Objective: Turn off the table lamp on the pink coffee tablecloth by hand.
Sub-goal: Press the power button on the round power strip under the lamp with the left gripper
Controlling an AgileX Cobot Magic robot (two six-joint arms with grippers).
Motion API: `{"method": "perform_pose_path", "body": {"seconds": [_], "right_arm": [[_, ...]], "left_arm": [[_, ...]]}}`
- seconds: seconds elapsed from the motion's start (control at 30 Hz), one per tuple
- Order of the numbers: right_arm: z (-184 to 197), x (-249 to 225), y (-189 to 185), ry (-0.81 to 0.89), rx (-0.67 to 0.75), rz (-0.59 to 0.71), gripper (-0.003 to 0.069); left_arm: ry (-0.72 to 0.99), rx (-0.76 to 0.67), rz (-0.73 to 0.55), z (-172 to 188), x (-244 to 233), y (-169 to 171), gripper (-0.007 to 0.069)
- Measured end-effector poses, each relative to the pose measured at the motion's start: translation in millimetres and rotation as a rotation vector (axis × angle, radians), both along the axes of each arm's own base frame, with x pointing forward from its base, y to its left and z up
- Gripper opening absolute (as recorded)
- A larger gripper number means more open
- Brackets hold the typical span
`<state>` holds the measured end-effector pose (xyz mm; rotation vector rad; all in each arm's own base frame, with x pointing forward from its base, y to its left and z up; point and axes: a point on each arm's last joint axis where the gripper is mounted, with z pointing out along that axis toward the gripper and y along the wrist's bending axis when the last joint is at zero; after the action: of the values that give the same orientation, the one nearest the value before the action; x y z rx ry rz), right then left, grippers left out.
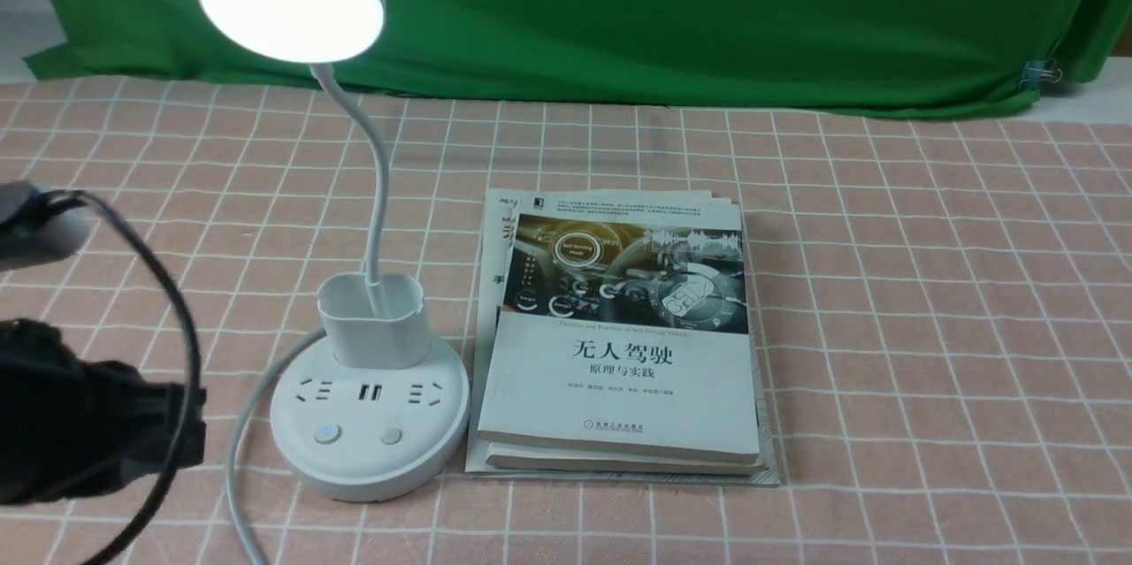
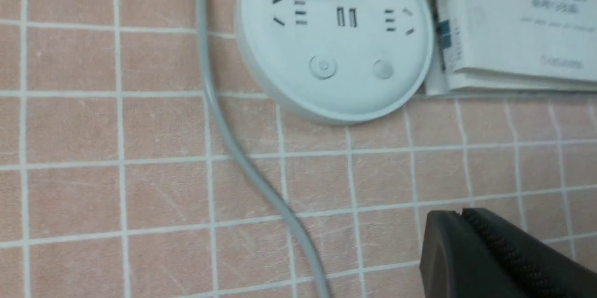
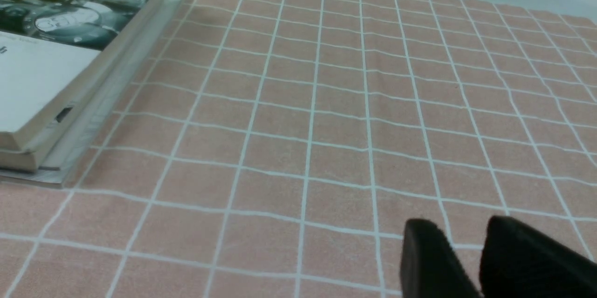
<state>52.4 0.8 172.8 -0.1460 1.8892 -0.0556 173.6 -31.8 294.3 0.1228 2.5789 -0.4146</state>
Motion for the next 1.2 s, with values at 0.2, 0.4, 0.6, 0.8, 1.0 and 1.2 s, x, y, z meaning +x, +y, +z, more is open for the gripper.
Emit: {"method": "perform_pose_path", "body": {"seconds": [0.2,0.4,0.6,0.8,1.0,1.2], "right_arm": [[0,0,0,0.000,0.000,0.000,0.0242],[0,0,0,0.000,0.000,0.000,0.0242],[0,0,0,0.000,0.000,0.000,0.0242],[0,0,0,0.000,0.000,0.000,0.0242],[0,0,0,0.000,0.000,0.000,0.0242],[0,0,0,0.000,0.000,0.000,0.0242]], "left_arm": [[0.173,0.065,-0.141,-20,49,-25,-0.0001],[0.222,0.184,-0.308,-25,75,-78,-0.0008],[0.290,0.223,-0.336,-47,111,-101,-0.0008],[0.333,0.262,-0.341,-70,122,-102,-0.0008],[0.324,0.268,-0.335,-82,130,-105,-0.0008],[0.340,0.298,-0.343,-94,134,-104,-0.0008]]}}
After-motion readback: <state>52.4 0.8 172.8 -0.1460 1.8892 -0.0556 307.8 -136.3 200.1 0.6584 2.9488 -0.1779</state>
